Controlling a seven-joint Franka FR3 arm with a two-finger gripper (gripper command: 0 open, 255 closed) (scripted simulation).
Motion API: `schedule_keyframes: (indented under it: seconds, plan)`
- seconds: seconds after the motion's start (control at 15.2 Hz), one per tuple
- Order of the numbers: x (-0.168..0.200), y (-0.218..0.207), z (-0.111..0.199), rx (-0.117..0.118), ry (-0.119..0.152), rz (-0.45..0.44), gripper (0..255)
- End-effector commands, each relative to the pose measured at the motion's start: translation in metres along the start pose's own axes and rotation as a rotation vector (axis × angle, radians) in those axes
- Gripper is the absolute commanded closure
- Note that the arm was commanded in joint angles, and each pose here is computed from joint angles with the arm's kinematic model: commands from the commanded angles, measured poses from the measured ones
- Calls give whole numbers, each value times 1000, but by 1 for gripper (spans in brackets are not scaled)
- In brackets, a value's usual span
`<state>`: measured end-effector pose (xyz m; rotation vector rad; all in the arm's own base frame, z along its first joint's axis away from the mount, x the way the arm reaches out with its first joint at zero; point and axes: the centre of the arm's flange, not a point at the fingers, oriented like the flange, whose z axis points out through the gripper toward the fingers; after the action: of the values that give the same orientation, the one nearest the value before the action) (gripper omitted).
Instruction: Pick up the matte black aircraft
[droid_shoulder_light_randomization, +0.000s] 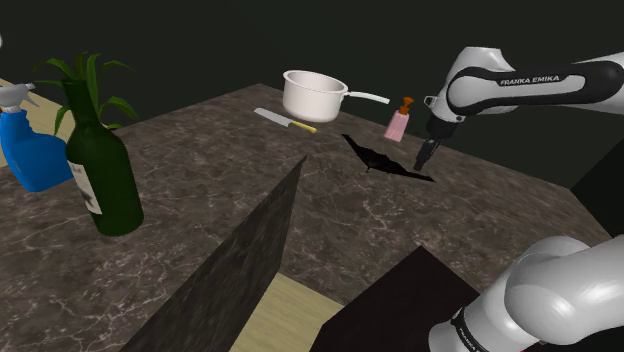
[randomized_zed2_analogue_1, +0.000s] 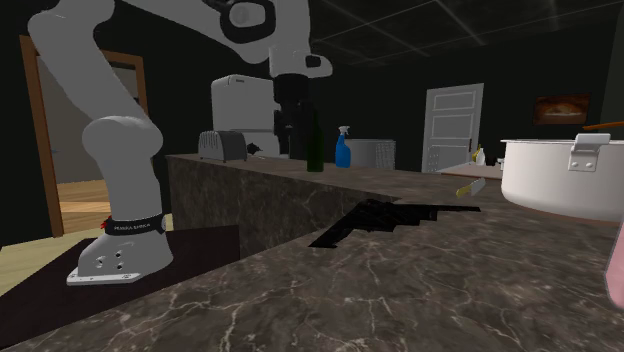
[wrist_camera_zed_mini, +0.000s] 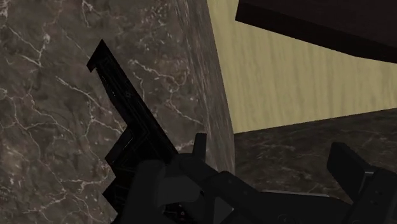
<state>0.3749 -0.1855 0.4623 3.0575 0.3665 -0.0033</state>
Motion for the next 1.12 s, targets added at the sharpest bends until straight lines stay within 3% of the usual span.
schedule_keyframes:
  seconds: [0.0, 0.79, 1.06]
  plan:
    - [5, 21, 15, 0, -4, -34, 0]
    - [42, 138, 115, 6, -31, -225, 0]
    - [42, 136, 136, 6, -31, -225, 0]
